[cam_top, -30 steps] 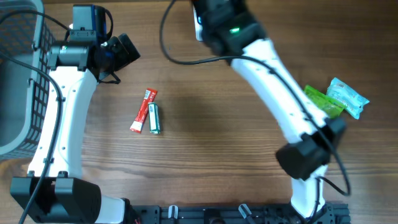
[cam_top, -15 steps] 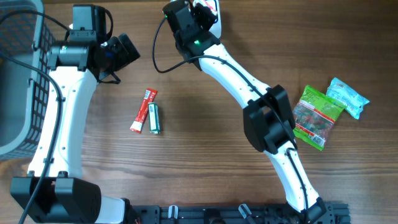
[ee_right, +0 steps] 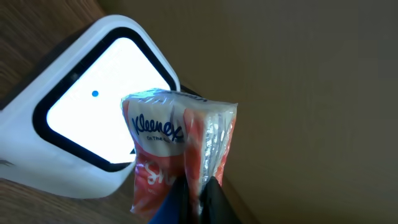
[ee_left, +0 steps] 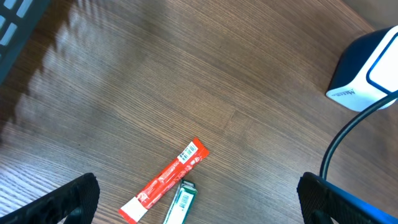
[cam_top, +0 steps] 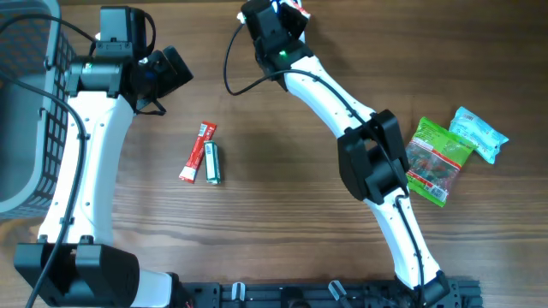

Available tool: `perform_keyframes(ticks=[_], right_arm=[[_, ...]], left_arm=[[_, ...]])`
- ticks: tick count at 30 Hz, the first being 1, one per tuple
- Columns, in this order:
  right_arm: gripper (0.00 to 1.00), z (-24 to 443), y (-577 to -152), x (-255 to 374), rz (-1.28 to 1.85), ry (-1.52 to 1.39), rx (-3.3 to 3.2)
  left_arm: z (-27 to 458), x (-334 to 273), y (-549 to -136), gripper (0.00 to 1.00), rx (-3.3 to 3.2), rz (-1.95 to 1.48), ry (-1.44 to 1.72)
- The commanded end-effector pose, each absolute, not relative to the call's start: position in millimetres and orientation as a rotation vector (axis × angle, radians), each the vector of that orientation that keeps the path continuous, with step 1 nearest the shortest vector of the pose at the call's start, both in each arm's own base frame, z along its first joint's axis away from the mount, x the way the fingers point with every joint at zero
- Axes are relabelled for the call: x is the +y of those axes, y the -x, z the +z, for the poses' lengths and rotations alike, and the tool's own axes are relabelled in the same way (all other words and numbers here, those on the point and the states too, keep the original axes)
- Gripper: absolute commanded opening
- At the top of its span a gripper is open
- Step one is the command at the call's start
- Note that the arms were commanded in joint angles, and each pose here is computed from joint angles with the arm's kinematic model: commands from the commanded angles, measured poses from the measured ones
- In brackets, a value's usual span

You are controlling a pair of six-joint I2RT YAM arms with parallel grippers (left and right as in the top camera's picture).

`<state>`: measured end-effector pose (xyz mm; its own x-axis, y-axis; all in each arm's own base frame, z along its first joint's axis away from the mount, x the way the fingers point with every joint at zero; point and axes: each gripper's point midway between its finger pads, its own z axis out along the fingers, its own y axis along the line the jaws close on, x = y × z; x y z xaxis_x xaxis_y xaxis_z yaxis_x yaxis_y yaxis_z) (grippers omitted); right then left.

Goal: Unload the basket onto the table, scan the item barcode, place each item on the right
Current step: 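Raise the Kleenex pack up to the white scanner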

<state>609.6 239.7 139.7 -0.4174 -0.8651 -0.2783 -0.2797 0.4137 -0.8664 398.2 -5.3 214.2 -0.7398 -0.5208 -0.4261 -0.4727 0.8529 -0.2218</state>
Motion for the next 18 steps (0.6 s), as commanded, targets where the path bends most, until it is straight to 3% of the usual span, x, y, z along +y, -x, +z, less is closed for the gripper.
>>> perform_keyframes(ticks=[1, 13, 18], right_arm=[[0.04, 120, -609, 251, -0.923, 1.025, 1.921], [0.04, 102, -607, 241, -0.93, 1.049, 1.954], [0.04, 135, -611, 233, -0.952, 0.87, 1.932]], left_arm=[[214, -3, -397, 1.0, 2.542, -0.13, 0.73], [214, -3, -397, 1.0, 2.542, -0.13, 0.73], [214, -3, -397, 1.0, 2.542, -0.13, 0.73]])
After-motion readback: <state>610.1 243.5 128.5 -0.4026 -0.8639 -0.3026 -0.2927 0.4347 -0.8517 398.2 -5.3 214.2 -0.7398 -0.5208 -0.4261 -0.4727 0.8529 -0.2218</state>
